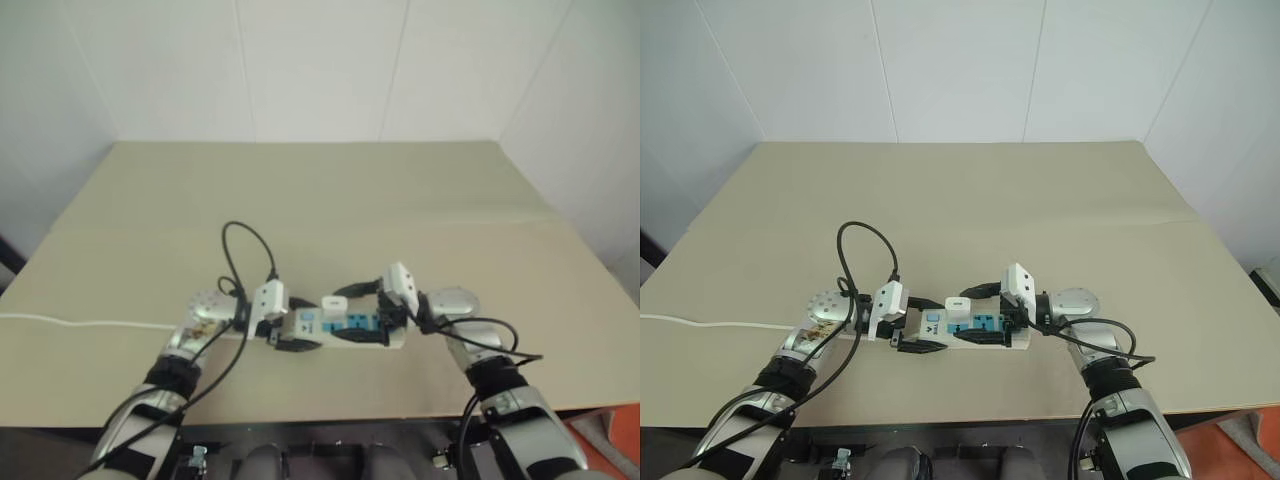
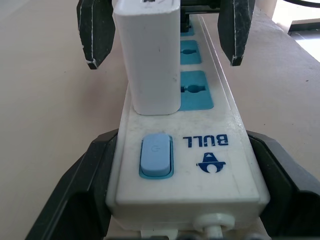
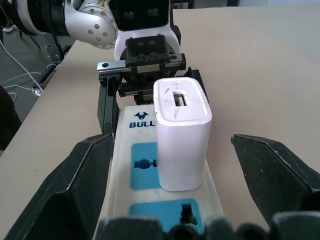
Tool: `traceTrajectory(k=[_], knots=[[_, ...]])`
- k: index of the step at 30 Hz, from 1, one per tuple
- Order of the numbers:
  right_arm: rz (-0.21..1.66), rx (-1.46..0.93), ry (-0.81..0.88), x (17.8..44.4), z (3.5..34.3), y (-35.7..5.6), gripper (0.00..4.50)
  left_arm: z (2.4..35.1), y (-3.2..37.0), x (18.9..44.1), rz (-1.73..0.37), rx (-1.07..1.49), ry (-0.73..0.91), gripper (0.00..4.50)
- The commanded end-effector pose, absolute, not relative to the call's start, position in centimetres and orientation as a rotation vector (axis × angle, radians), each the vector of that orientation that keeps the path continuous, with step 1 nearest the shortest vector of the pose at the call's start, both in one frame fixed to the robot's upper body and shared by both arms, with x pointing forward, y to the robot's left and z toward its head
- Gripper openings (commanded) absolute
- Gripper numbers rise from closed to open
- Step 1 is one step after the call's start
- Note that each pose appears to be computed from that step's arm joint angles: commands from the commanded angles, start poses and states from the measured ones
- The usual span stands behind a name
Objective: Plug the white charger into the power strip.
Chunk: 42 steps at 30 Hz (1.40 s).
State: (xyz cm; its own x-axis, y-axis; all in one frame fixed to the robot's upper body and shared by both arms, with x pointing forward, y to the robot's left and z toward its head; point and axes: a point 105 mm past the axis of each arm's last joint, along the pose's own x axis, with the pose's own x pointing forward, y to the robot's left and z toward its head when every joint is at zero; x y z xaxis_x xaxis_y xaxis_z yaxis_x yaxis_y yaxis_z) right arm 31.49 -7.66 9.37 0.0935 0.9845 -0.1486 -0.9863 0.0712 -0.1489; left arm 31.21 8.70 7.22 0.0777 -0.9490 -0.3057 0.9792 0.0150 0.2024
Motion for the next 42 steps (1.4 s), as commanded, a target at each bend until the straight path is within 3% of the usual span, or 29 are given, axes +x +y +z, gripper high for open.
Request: traceTrajectory(k=[1, 2, 7, 12, 21, 26, 42], knots=[[1.483, -0.23, 0.133, 30.7, 6.6, -8.2, 4.5, 8.6, 9.3, 30.9, -1.532, 0.352, 0.108, 4.27], [1.484, -0.232, 0.134, 30.7, 6.5, -8.2, 4.5, 8.9, 9.4, 30.8, -1.542, 0.343, 0.11, 4.45], [1.449, -0.251, 0.085, 30.8, 6.9, -8.4, 4.5, 13.3, 10.6, 30.1, -1.551, 0.322, 0.001, 4.45], [1.343, -0.299, -0.092, 30.3, 12.4, -11.7, 4.5, 16.5, 13.2, 28.0, -1.579, 0.367, -0.036, 4.45], [1.063, -0.408, -0.139, 26.9, 21.4, -21.8, 4.5, 17.3, 18.9, 27.5, -1.433, 0.401, 0.079, 4.45], [0.985, -0.466, -0.023, 25.7, 21.2, -25.1, 4.5, 17.9, 20.4, 28.1, -1.385, 0.431, 0.097, 4.45], [0.88, -0.549, 0.126, 25.6, 19.5, -25.7, 4.5, 17.6, 19.6, 28.1, -1.402, 0.42, 0.097, 4.45]])
